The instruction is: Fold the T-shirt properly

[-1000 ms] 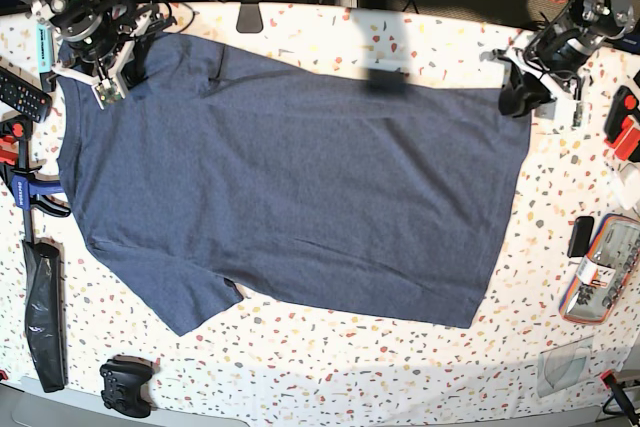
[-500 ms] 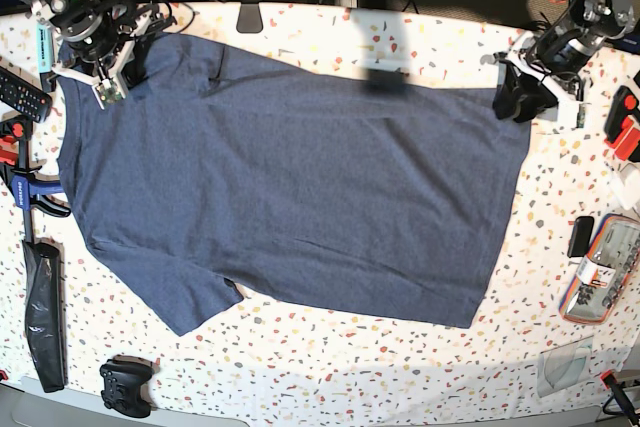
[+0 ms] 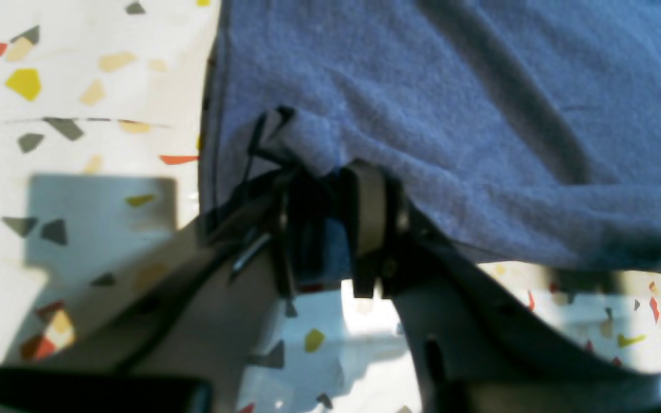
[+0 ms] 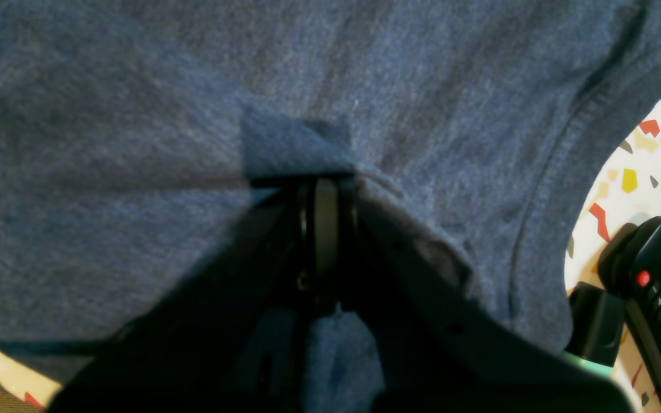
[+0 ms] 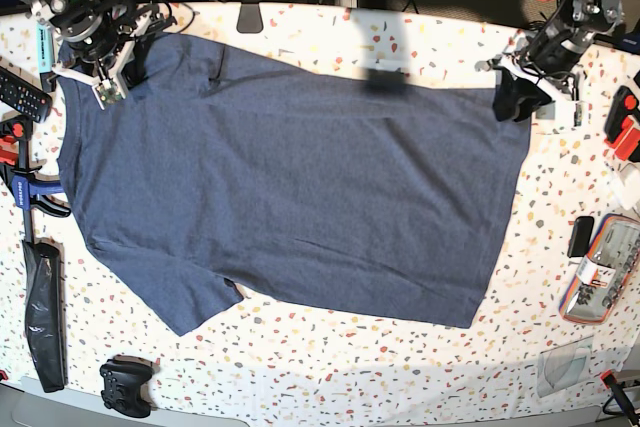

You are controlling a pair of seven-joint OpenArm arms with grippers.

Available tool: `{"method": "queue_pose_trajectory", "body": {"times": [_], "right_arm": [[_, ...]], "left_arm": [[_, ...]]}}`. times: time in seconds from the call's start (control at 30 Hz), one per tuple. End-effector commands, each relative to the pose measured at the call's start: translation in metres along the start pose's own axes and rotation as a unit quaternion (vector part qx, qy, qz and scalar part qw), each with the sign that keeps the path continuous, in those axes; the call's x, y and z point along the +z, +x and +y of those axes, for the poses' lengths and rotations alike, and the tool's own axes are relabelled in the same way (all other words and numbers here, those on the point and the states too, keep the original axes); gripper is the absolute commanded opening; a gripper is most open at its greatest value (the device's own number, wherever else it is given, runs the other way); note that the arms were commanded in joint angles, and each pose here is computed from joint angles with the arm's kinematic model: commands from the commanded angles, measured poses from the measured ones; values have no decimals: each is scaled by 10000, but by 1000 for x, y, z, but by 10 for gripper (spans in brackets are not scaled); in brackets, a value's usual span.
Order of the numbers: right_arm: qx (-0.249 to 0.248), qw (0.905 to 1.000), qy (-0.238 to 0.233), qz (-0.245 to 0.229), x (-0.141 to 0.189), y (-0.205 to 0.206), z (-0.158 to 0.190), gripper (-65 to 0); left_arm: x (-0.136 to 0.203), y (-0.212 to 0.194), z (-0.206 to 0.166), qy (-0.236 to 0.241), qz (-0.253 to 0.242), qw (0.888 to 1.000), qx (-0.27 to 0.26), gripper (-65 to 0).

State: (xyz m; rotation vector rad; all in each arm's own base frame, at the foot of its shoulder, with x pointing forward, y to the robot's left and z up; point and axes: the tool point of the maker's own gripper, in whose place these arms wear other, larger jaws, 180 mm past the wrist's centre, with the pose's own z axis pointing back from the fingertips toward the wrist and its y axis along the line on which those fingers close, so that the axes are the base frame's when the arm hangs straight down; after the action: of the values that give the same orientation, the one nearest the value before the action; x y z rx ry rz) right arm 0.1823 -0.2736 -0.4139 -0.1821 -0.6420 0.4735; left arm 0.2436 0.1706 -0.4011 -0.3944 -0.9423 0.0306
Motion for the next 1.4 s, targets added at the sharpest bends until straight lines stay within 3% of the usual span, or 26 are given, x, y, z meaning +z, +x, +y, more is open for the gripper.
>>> {"method": "queue_pose_trajectory", "body": {"times": [0.0,0.23,0.6,0.73,1.03,1.2,1.3,1.37], "right_arm": [[83,9999,29,90,2,-3,-2,-650],[84,9999,28,119,2,-4,-2,-650],[98,9999,19,122,2,-4,-2,-650],[98,9999,17,101,2,-3,-2,-650],[97,9999,19,106,2,-3,-2,-650],[97,9999,19,104,2,-3,-2,-650],[95,9999,20,104,2,-3,-2,-650],[95,9999,19,100,2,-3,-2,-650]], "left_arm": [[0,15,-1,-41,-247,9997,-46,-533],[0,16,4,108,-254,9996,25,-650],[1,28,-3,-79,-494,9983,303,-650],[1,49,-10,-171,-824,9963,152,-650],[-10,81,-11,-203,-1082,9938,-141,-650],[0,85,-28,-980,-958,9854,-1015,-643],[8,91,-9,-842,-727,9831,-1453,-521],[11,90,8,-574,-414,9768,-2020,-514]]}}
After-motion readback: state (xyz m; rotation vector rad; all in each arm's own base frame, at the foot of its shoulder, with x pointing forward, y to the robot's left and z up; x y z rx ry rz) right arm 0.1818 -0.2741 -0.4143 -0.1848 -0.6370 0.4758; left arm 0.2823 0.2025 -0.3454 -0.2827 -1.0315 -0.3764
